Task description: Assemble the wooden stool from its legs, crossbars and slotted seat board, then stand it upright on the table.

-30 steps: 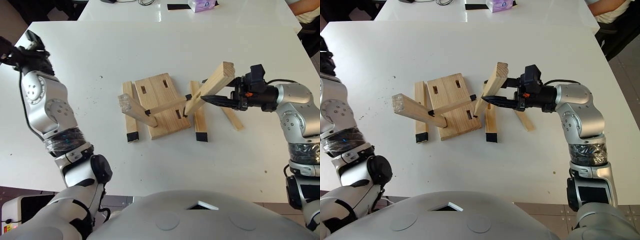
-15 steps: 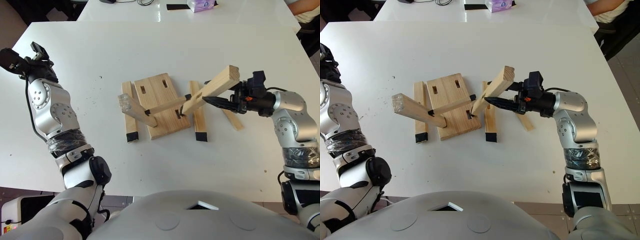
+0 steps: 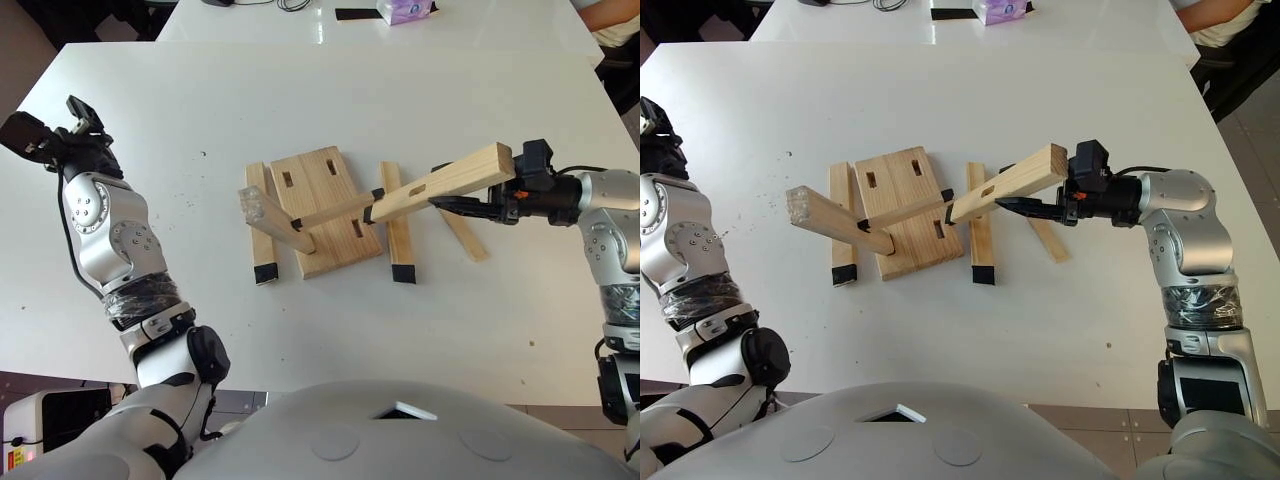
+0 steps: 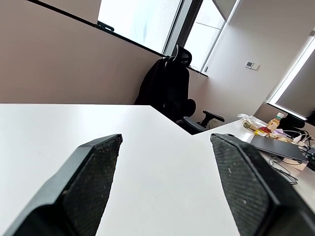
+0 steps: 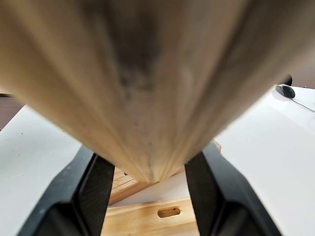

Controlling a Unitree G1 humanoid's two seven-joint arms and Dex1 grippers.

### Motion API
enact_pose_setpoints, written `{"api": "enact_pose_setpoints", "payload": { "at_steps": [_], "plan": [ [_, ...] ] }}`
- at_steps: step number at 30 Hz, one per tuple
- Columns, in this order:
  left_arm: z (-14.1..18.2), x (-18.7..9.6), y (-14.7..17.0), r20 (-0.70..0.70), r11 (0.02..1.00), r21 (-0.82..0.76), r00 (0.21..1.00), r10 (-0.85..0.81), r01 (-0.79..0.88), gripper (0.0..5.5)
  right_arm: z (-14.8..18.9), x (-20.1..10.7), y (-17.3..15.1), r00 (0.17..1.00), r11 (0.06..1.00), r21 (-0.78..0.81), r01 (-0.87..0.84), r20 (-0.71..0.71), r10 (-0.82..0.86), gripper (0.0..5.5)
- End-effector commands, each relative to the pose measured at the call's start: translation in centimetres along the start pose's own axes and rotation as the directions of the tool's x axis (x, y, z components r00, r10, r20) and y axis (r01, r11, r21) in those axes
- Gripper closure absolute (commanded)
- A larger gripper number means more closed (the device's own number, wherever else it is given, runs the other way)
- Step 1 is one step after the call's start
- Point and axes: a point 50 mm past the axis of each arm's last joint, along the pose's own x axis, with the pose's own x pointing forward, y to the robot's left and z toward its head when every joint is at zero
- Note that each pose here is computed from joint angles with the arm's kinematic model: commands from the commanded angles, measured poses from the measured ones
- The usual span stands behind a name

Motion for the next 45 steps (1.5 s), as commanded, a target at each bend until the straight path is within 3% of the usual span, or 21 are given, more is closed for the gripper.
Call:
{"api": "enact_pose_setpoints", "payload": {
  "at_steps": [1,18,25,45],
  "plan": [
    [-0.1,-0.2,0.0,0.000,1.000,-0.010,1.000,0.004,-0.004,2.16,1.3,-0.1,-0.5,1.000,1.000,-0.022,0.001,-0.020,-0.001,3.46],
    [-0.3,0.0,-1.7,-0.009,0.998,-0.033,0.998,-0.058,0.058,2.16,2.2,1.5,-0.6,0.994,0.996,0.012,-0.088,0.062,0.087,3.46],
    [-0.2,0.4,-2.0,-0.009,0.997,-0.024,0.997,-0.078,0.078,2.16,0.0,1.9,-0.4,0.986,0.988,0.000,-0.155,-0.068,0.154,3.46],
    [-1.1,-1.3,-1.4,-0.018,0.997,-0.041,0.997,-0.069,0.069,2.16,1.9,2.6,-3.1,0.922,0.935,0.038,-0.352,-0.160,0.354,3.46]
  ]
}}
